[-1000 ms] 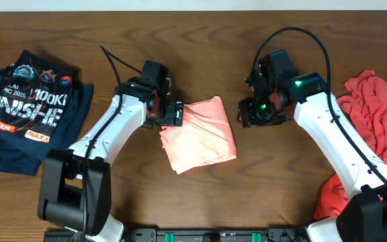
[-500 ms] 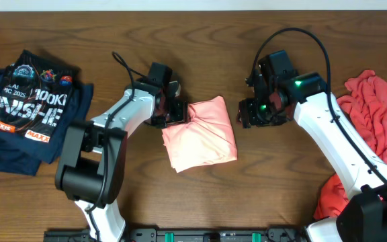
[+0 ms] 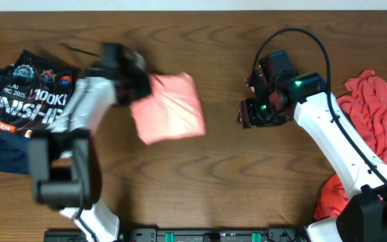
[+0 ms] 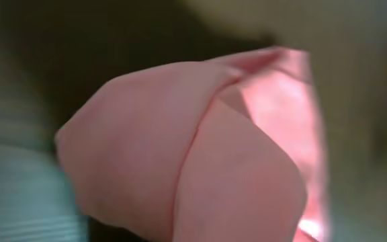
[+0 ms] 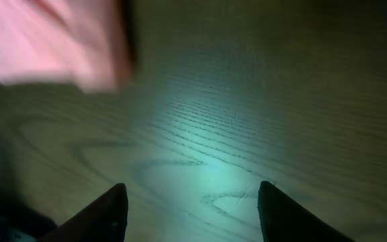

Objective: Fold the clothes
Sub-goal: 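Carry the folded shirt left and place it on the navy stack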

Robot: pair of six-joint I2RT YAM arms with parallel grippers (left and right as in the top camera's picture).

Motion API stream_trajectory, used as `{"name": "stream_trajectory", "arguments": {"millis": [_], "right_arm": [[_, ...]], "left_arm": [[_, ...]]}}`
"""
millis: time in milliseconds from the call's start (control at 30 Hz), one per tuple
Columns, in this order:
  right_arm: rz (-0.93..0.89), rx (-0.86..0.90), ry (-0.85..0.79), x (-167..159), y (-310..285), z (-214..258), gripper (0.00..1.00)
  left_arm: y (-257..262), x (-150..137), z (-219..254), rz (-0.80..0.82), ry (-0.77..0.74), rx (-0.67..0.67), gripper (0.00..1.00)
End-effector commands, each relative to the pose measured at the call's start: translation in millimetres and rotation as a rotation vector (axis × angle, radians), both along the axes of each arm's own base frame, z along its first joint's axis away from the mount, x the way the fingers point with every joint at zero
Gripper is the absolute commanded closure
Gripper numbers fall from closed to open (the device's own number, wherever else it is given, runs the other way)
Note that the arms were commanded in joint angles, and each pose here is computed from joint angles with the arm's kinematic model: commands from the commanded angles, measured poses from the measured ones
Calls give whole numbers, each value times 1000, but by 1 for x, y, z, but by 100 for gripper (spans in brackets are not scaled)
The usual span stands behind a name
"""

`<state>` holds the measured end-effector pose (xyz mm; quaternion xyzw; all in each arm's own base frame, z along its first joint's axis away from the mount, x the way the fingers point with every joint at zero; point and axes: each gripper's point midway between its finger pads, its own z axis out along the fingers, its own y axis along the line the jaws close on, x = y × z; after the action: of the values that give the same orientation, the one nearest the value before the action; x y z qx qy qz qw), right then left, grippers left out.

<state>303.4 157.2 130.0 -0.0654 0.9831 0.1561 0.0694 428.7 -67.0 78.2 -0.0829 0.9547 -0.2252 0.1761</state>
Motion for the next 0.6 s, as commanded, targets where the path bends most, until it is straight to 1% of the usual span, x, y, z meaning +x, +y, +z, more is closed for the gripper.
{"name": "stream_trajectory", "arguments": {"millis": [0, 100, 167, 233, 433, 567], "right_arm": [[-17, -11, -12, 4, -3, 3, 40], [-19, -21, -17, 5, -5, 2, 40], [-19, -21, -17, 5, -5, 2, 39], [-22, -21, -18, 6, -6, 2, 39], [-25, -22, -15, 6, -7, 2, 39], [-30, -26, -4, 4, -10, 1, 39]], "left_arm": [[65, 26, 70, 137, -192, 87, 94], [124, 29, 103, 260, -273, 141, 94], [166, 24, 121, 351, -316, 161, 94], [202, 16, 128, 431, -336, 178, 94], [304, -25, 120, 673, -295, 250, 94], [342, -46, 104, 768, -252, 247, 92]]}}
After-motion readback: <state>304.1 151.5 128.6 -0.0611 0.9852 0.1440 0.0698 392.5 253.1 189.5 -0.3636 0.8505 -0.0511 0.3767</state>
